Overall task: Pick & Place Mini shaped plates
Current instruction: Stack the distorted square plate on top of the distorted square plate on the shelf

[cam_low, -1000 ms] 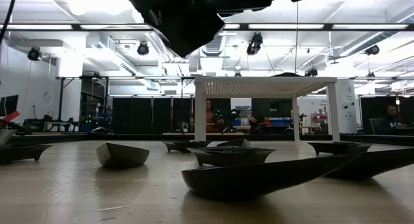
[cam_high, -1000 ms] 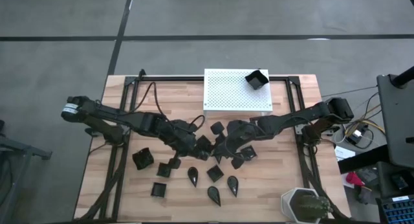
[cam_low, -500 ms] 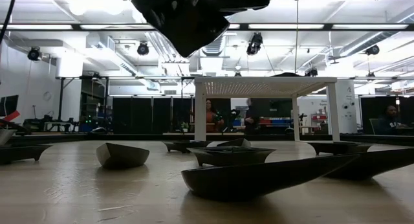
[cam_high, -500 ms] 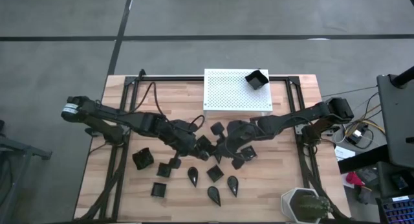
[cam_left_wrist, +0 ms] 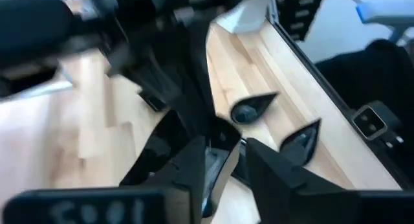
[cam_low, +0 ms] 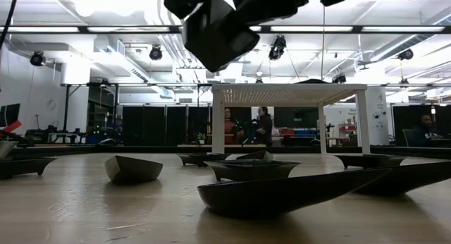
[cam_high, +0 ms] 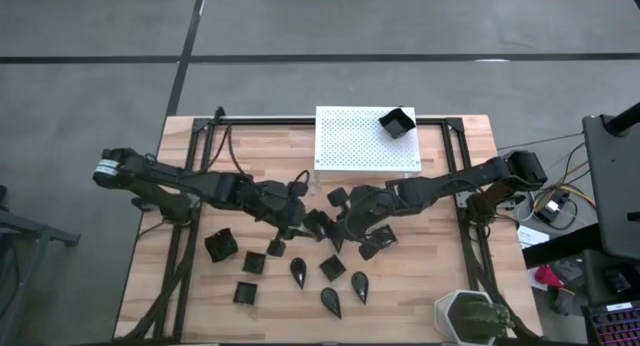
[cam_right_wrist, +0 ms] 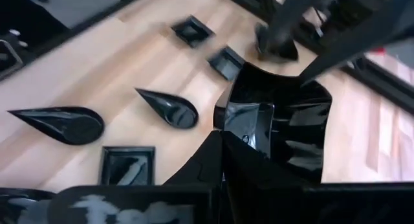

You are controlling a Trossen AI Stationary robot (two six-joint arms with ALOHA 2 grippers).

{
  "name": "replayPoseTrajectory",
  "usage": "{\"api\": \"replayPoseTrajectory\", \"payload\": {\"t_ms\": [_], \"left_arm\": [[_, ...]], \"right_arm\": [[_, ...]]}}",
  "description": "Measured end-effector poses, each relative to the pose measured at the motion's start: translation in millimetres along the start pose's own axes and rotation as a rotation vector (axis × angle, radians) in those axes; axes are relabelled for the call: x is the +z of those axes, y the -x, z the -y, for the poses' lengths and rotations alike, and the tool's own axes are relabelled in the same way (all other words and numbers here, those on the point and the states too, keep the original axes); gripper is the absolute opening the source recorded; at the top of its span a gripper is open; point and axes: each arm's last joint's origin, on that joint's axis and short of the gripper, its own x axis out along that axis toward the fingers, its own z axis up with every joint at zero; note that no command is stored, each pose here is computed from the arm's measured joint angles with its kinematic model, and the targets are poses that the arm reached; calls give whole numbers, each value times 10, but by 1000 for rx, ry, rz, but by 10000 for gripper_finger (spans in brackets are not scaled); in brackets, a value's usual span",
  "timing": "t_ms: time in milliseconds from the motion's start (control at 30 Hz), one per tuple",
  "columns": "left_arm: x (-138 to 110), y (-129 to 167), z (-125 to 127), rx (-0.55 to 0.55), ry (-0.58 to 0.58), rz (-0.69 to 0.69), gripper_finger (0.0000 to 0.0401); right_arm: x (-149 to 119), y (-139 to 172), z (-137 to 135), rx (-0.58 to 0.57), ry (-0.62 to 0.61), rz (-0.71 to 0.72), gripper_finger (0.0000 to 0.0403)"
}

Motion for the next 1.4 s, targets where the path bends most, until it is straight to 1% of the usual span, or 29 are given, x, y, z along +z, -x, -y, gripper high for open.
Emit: {"api": "replayPoseTrajectory", "payload": {"t_ms": [67,167,233,300,433,567,700,833,900,1033,1133,1233,1400], "left_arm": [[25,44,-6,26,-2,16,130],[57,117,-8,50,-4,37,149],[90,175,-6,54,-5,71,155],[97,201,-2,53,-5,78,158],[48,190,7,47,7,60,158],[-6,183,13,45,6,46,158],[-54,152,36,38,1,41,158],[-125,83,65,28,-16,86,158],[-163,47,78,23,-40,120,158],[-248,-9,105,7,-75,195,158],[-264,-26,105,16,-85,285,158],[-291,-38,106,22,-91,347,158],[-339,-53,109,25,-94,369,157]], "right_arm": [[-27,6,17,-37,-23,-42,8],[-46,48,45,-133,-44,-148,8],[-22,99,76,-187,-56,-199,8],[7,148,115,-213,-75,-233,8],[21,242,208,-293,-189,-303,8],[34,390,306,-446,-280,-398,8],[82,599,416,-552,-404,-419,8],[113,819,519,-674,-522,-453,8],[108,928,585,-733,-607,-470,8],[25,1102,723,-818,-735,-527,8],[-60,1201,837,-878,-839,-542,8],[-151,1278,952,-920,-891,-560,8],[-267,1407,1103,-971,-932,-585,8]]}}
